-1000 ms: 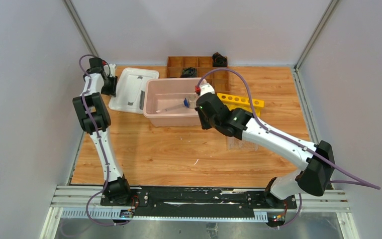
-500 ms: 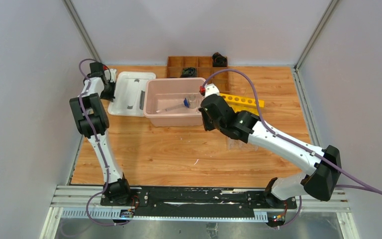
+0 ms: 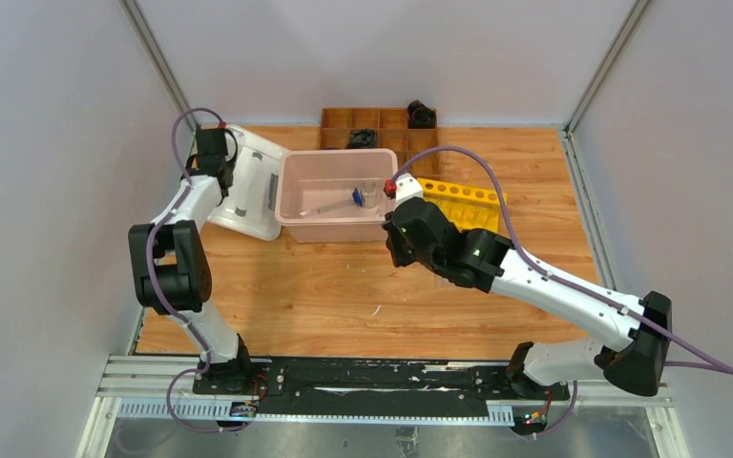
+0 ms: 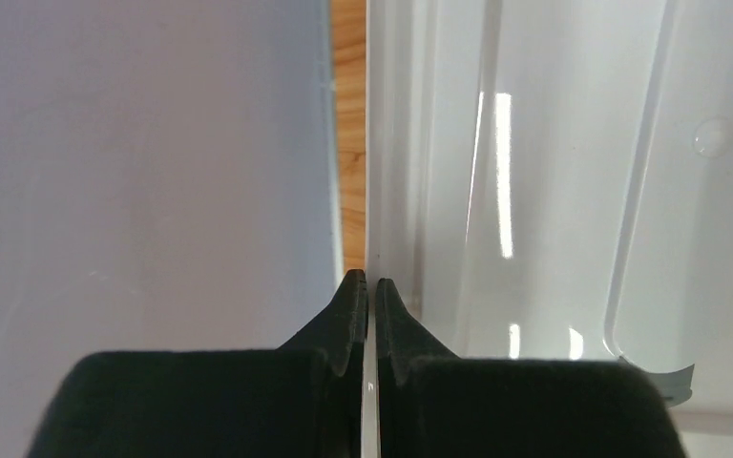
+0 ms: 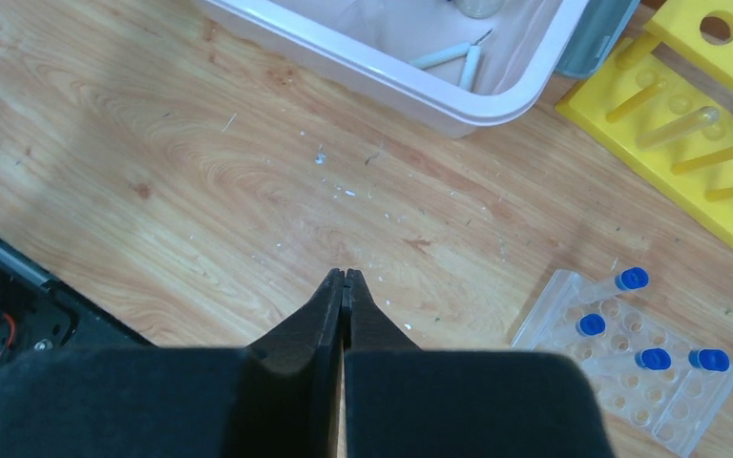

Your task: Organize the chemistry lab equipment

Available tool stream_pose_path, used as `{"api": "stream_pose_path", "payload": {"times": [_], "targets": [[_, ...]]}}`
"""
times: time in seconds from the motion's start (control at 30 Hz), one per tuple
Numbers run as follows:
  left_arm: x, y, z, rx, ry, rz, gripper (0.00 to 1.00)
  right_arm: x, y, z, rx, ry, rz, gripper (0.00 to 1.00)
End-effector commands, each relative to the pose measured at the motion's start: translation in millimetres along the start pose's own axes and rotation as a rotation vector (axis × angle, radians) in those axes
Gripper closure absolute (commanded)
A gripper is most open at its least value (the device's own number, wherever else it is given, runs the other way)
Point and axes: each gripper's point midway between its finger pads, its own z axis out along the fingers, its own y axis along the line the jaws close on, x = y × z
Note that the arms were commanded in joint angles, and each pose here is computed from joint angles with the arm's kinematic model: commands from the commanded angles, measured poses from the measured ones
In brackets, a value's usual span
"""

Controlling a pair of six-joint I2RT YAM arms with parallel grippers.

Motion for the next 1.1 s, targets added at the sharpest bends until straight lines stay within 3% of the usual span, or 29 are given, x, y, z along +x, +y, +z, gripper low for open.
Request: {"api": "stream_pose_path", "payload": {"times": [0.0, 0.37, 0.8, 1.07], "targets": [[-7, 45, -28, -0.280, -0.023, 0.060, 1.00, 1, 8, -16, -0.030, -0.034, 0.021, 1.00], [-32, 86, -115, -0.533, -0.156, 0.107, 1.00, 15, 7, -34, -0.062, -0.043, 0.046, 1.00], [-84, 73, -227, -0.617, -0.389, 0.282, 1.00, -7, 6, -54, -0.091, -0.108, 0.030, 0.99], [-97, 70, -276, -0.632, -0.500, 0.437, 1.00, -53, -6, -80, -0.100, -0.192, -0.023, 0.79]]}}
